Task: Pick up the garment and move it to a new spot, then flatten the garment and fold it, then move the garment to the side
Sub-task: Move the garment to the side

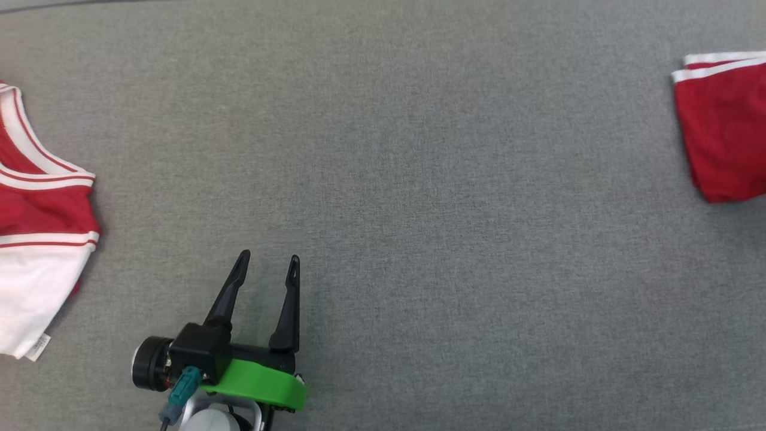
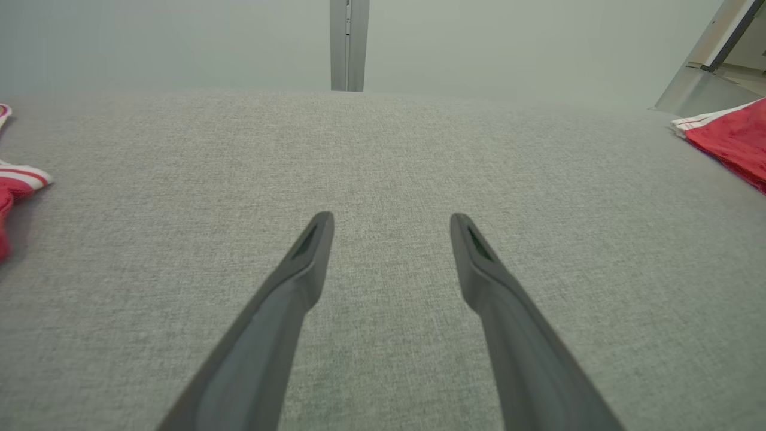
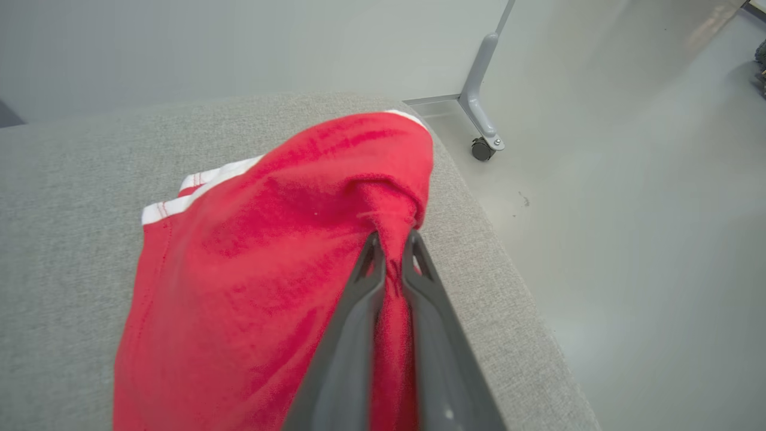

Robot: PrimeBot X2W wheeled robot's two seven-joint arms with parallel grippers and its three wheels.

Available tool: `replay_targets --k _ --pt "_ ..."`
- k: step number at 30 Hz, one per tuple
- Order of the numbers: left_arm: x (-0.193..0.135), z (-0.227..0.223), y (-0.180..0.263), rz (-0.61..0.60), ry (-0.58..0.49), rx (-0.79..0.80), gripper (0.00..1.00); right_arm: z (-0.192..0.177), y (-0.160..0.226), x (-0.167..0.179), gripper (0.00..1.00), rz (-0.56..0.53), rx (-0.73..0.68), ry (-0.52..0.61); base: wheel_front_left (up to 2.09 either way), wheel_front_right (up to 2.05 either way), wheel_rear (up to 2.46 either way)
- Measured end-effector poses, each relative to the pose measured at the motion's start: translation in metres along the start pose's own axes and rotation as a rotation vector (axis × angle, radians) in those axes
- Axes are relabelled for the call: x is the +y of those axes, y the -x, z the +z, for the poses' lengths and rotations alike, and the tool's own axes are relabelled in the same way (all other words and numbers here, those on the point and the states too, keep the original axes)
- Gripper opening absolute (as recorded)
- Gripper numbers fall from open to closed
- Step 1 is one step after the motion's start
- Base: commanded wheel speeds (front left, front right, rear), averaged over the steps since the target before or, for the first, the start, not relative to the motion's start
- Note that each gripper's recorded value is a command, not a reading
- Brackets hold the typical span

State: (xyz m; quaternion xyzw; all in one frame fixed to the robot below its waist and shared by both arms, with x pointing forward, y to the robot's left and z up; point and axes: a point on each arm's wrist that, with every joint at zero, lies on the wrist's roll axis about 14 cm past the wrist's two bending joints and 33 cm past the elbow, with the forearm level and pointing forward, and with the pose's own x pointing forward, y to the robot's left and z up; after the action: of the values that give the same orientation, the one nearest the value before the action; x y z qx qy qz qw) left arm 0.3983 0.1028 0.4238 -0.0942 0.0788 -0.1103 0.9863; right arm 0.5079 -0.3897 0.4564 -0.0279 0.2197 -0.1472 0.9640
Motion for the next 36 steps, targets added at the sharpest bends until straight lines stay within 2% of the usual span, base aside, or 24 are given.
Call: replay_targets --k 3,5,6,7,8,10,13,17,22,27,29,36 --pt "-0.007 -0.016 -0.009 -0.034 0.001 0.042 1.00 0.001 -0.009 -0.026 0.00 -0.070 0.007 0.087 0.00 0.00 0.00" --pt "-0.010 -0.026 -0.011 -0.046 0.007 0.069 1.00 0.001 -0.015 -0.035 0.00 -0.100 -0.001 0.097 0.00 0.00 0.00" --pt "-0.010 -0.032 -0.012 -0.049 0.010 0.084 1.00 0.003 -0.018 -0.038 0.15 -0.115 -0.007 0.112 0.00 0.00 0.00" --pt "-0.010 -0.036 -0.012 -0.050 0.014 0.097 1.00 0.003 -0.021 -0.042 0.45 -0.127 -0.013 0.131 0.00 0.00 0.00" --pt "-0.010 -0.040 -0.013 -0.050 0.017 0.108 1.00 0.003 -0.023 -0.045 1.00 -0.141 -0.009 0.156 0.00 0.00 0.00" --pt "-0.008 -0.045 -0.013 -0.040 0.023 0.120 1.00 0.005 -0.027 -0.049 1.00 -0.156 -0.016 0.194 0.00 0.00 0.00" --pt "-0.004 -0.047 -0.016 -0.020 0.033 0.123 1.00 0.029 -0.032 -0.049 1.00 -0.169 -0.103 0.246 0.00 0.00 0.00" --pt "0.004 -0.042 -0.014 0.016 0.043 0.109 1.00 0.056 -0.029 -0.013 1.00 -0.095 -0.273 0.266 0.00 0.00 0.00" --pt "0.016 -0.029 -0.001 0.071 0.055 0.078 1.00 0.077 -0.002 0.033 1.00 0.021 -0.450 0.217 0.00 0.00 0.00" --pt "0.022 -0.015 0.025 0.106 0.053 0.049 1.00 0.065 0.059 0.077 1.00 0.157 -0.549 0.192 0.00 0.00 0.00" --pt "0.022 -0.005 0.034 0.109 0.050 0.020 1.00 0.057 0.087 0.079 1.00 0.171 -0.577 0.178 0.00 0.00 0.00" --pt "0.027 0.026 0.063 0.131 0.031 -0.078 1.00 -0.021 0.169 0.116 1.00 0.266 -0.491 0.081 0.00 0.00 0.00"
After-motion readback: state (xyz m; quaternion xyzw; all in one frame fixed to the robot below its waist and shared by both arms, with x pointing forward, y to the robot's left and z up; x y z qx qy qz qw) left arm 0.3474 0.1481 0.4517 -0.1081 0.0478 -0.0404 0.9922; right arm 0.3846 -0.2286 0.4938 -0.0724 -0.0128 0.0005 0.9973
